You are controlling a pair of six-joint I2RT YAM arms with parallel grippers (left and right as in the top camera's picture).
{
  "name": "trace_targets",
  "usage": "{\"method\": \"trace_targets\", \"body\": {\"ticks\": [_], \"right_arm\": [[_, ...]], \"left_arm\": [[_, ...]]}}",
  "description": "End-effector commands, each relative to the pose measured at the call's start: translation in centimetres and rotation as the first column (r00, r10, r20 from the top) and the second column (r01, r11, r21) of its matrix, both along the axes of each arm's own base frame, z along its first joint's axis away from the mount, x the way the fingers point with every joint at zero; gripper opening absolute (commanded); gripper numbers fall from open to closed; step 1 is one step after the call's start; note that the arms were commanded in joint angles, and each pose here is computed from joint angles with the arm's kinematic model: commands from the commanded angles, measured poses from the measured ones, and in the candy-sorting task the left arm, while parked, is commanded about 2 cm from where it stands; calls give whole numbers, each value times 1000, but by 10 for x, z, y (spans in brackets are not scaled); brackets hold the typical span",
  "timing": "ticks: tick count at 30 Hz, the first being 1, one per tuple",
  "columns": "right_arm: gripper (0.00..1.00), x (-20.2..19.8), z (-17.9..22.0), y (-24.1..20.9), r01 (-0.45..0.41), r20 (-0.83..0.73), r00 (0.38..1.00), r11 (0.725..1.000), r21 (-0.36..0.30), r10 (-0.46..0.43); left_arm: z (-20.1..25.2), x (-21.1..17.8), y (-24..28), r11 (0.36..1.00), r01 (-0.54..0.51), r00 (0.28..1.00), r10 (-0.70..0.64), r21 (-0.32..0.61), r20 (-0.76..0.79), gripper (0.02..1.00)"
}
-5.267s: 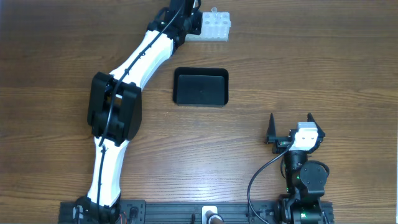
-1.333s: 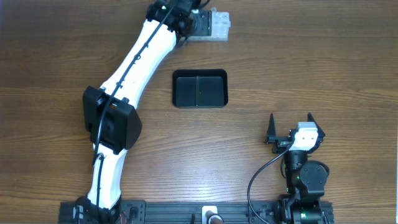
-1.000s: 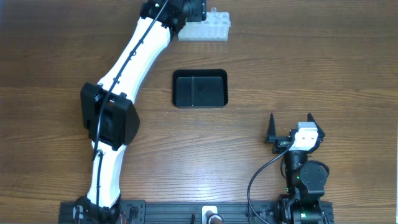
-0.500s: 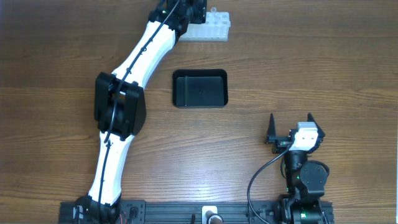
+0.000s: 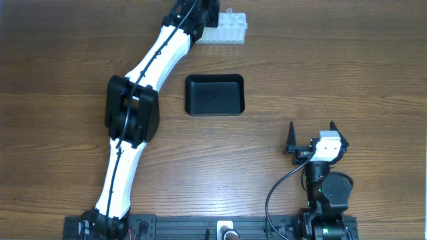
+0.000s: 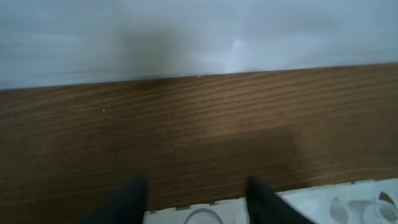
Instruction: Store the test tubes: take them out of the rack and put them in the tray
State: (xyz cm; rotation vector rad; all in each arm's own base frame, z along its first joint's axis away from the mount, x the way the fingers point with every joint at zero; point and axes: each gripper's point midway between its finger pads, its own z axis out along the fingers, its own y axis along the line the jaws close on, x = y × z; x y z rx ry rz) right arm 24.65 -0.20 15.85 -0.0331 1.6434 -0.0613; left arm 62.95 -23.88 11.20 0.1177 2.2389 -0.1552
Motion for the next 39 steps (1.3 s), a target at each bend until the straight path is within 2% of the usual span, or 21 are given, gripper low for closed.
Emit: {"method": "trace_targets", "body": {"ticks": [1, 8, 15, 22, 27, 39], "right_arm": [[991, 0, -1, 0, -2, 1, 1000, 1000, -3, 2], [991, 0, -1, 0, -2, 1, 1000, 1000, -3, 2], [991, 0, -1, 0, -2, 1, 1000, 1000, -2, 2], [993, 0, -1, 0, -2, 1, 1000, 1000, -2, 2], [991, 0, -1, 0, -2, 1, 1000, 1000, -2, 2], [993, 0, -1, 0, -2, 1, 1000, 1000, -3, 2]], "left_arm": [[-3, 4, 3, 1000, -5, 1000, 5, 14, 6, 382], [-3, 3, 3, 1000, -5, 1000, 5, 15, 5, 196], [-2, 4, 4, 1000, -6, 1000, 6, 14, 6, 77], [0, 3, 3, 1000, -5, 1000, 5, 14, 8, 53], [18, 0, 8, 999, -22, 1000, 21, 23, 21, 40], [104, -7, 14, 999, -38, 989, 40, -19, 143, 38]]}}
